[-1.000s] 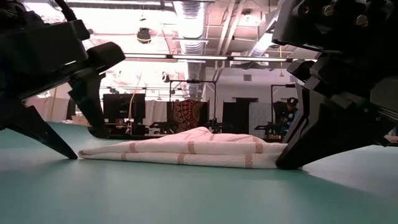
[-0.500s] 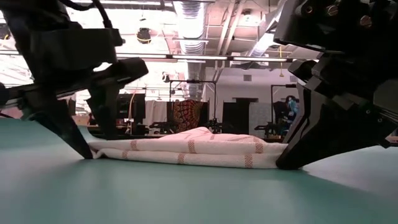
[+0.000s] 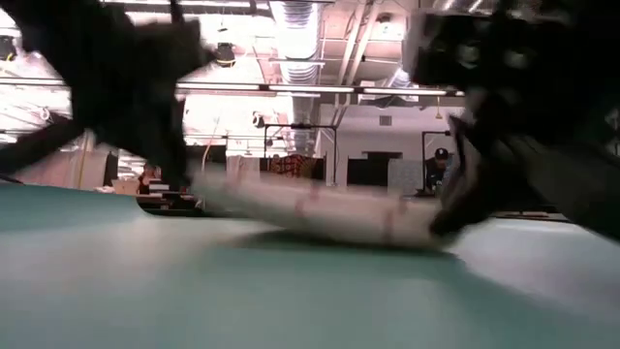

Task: Roll towel into tight, uniform cylinder
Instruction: Fold the white towel

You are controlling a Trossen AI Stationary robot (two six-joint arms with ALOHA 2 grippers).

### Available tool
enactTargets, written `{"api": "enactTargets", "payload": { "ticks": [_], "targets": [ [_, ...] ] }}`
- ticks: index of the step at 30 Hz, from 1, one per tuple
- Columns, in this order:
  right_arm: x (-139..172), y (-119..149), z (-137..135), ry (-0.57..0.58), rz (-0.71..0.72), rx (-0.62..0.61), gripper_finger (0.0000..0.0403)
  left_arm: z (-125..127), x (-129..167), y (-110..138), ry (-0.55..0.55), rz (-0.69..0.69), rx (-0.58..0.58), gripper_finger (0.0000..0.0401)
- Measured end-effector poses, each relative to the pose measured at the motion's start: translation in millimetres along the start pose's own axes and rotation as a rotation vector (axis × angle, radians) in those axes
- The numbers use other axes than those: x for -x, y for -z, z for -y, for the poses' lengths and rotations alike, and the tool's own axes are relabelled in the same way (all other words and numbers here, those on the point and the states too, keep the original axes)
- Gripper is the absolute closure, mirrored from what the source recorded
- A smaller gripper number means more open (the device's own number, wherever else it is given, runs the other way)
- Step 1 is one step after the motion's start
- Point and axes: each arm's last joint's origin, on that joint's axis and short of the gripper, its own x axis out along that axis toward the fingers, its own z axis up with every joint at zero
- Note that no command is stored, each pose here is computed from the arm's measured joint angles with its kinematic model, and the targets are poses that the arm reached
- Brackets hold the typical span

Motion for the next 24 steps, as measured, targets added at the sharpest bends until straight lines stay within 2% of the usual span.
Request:
{"api": "enactTargets", "payload": {
  "ticks": [4, 10, 15, 18, 21, 24],
  "targets": [
    [22.4, -26.5, 26.0, 0.113, 0.007, 0.036, 0.0385, -19.3, 38.9, -5.1, -0.075, 0.021, 0.064, 0.0401],
    [66.3, -59.1, 69.8, 0.274, 0.047, 0.118, 0.0385, -60.4, 102.7, -10.5, -0.212, 0.168, 0.175, 0.0401],
    [110.0, -93.4, 116.3, 0.384, 0.225, 0.090, 0.0385, -101.6, 143.3, -9.8, -0.300, 0.271, 0.250, 0.0401],
    [134.8, -108.4, 155.6, 0.499, 0.330, -0.007, 0.0385, -125.3, 161.1, -6.5, -0.387, 0.298, 0.268, 0.0401],
    [148.8, -119.7, 192.6, 0.472, 0.319, -0.020, 0.0385, -149.2, 178.4, 0.9, -0.500, 0.308, 0.307, 0.0401],
    [150.2, -120.7, 221.7, 0.419, 0.301, -0.039, 0.0385, -172.6, 191.7, 10.5, -0.513, 0.324, 0.375, 0.0401]
  ]
}}
